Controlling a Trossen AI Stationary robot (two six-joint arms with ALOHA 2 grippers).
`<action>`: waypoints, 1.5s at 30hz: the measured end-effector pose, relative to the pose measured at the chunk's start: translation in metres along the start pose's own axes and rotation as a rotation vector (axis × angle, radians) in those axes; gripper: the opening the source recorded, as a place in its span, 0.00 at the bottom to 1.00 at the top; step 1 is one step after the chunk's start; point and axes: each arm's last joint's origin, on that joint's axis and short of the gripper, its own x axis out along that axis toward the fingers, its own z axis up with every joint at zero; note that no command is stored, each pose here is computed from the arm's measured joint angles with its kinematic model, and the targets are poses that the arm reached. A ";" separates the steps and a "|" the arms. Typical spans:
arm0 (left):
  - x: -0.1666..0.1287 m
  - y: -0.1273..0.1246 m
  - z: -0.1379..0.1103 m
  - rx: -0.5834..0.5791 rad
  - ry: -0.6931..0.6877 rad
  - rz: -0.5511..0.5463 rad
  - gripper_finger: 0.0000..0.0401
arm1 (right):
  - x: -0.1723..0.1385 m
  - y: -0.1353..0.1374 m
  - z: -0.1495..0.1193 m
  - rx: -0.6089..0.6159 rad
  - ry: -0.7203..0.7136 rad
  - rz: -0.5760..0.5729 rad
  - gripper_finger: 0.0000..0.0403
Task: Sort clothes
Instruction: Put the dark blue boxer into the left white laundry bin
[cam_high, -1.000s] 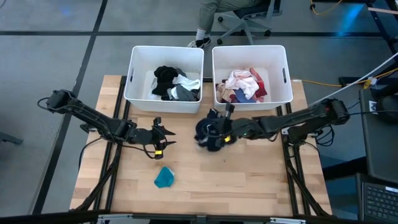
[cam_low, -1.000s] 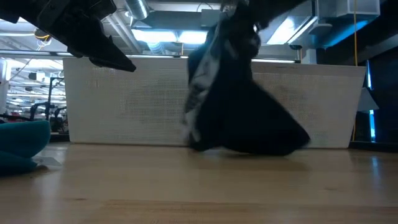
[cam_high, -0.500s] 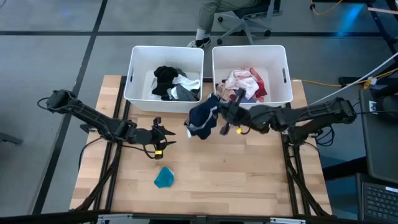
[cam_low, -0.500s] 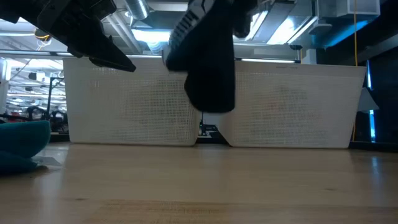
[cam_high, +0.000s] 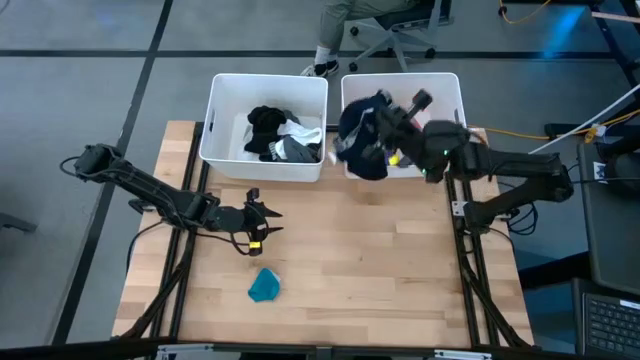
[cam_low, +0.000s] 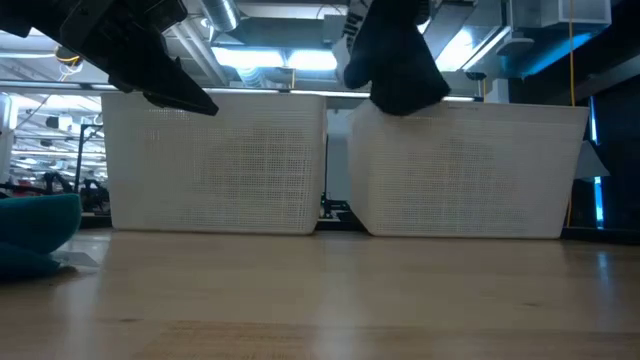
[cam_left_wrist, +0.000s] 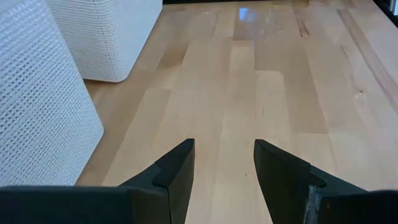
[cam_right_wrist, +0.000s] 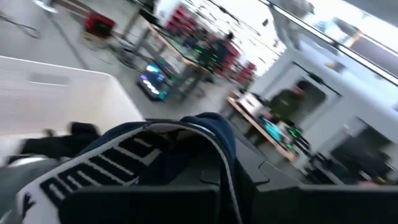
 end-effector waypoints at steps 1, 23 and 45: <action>0.000 0.000 0.000 0.000 0.000 0.000 0.39 | 0.003 -0.006 -0.001 0.004 0.013 -0.024 0.02; 0.000 0.000 0.000 0.003 0.000 0.000 0.39 | 0.098 -0.059 -0.124 0.319 0.431 -0.021 0.02; 0.000 0.000 0.000 0.005 0.004 -0.006 0.39 | 0.144 -0.017 -0.189 0.392 0.763 0.099 0.48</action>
